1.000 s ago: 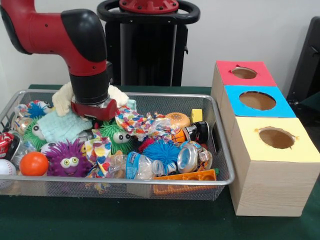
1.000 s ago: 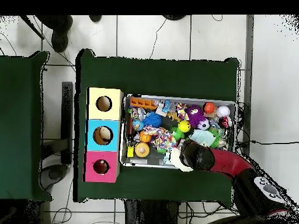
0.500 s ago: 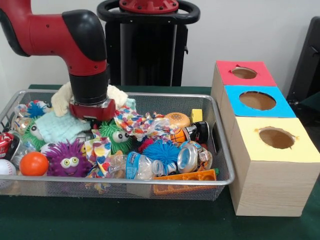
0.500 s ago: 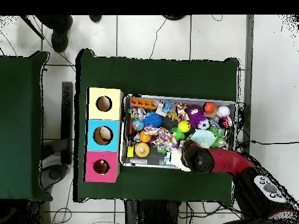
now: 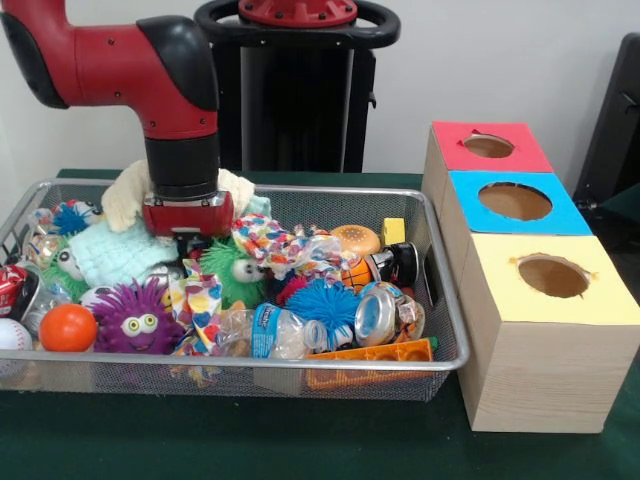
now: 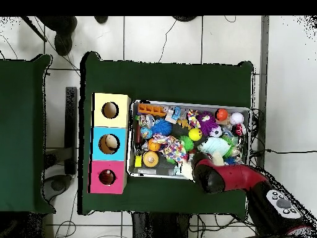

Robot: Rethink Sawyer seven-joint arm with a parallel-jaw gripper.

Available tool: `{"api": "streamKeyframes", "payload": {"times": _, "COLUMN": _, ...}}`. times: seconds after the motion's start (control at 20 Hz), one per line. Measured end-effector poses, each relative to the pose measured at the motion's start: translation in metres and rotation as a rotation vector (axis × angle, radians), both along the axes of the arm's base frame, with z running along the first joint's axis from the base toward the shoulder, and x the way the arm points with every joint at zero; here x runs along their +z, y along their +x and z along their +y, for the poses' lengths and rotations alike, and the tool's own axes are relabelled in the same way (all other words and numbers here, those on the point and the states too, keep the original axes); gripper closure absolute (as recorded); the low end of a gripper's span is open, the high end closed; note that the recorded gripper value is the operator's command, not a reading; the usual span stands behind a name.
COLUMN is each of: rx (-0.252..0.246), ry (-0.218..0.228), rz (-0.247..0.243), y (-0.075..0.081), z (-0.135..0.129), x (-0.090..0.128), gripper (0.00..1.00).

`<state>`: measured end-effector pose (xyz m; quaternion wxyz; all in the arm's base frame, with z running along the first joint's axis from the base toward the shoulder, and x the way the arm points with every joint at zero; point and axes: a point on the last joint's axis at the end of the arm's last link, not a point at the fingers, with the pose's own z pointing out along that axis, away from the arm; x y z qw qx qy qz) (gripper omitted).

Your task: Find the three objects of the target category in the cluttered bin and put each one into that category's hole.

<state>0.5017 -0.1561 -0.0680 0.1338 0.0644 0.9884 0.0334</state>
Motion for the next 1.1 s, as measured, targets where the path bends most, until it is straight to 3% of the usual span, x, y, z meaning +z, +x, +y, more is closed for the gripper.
{"api": "streamKeyframes", "payload": {"times": 0.25, "rx": 0.029, "ry": 0.011, "rz": -0.065, "y": -0.003, "z": 0.004, "x": -0.001, "gripper": 0.00}}
{"api": "streamKeyframes", "payload": {"times": 0.6, "rx": 0.034, "ry": -0.002, "rz": -0.064, "y": -0.001, "z": 0.004, "x": 0.004, "gripper": 0.00}}
{"api": "streamKeyframes", "payload": {"times": 0.75, "rx": 0.032, "ry": -0.016, "rz": -0.030, "y": 0.000, "z": 0.006, "x": 0.011, "gripper": 0.00}}
{"api": "streamKeyframes", "payload": {"times": 0.85, "rx": 0.021, "ry": -0.043, "rz": 0.045, "y": 0.002, "z": 0.009, "x": 0.024, "gripper": 0.00}}
{"api": "streamKeyframes", "payload": {"times": 1.1, "rx": 0.004, "ry": -0.082, "rz": 0.145, "y": 0.006, "z": 0.013, "x": 0.046, "gripper": 0.00}}
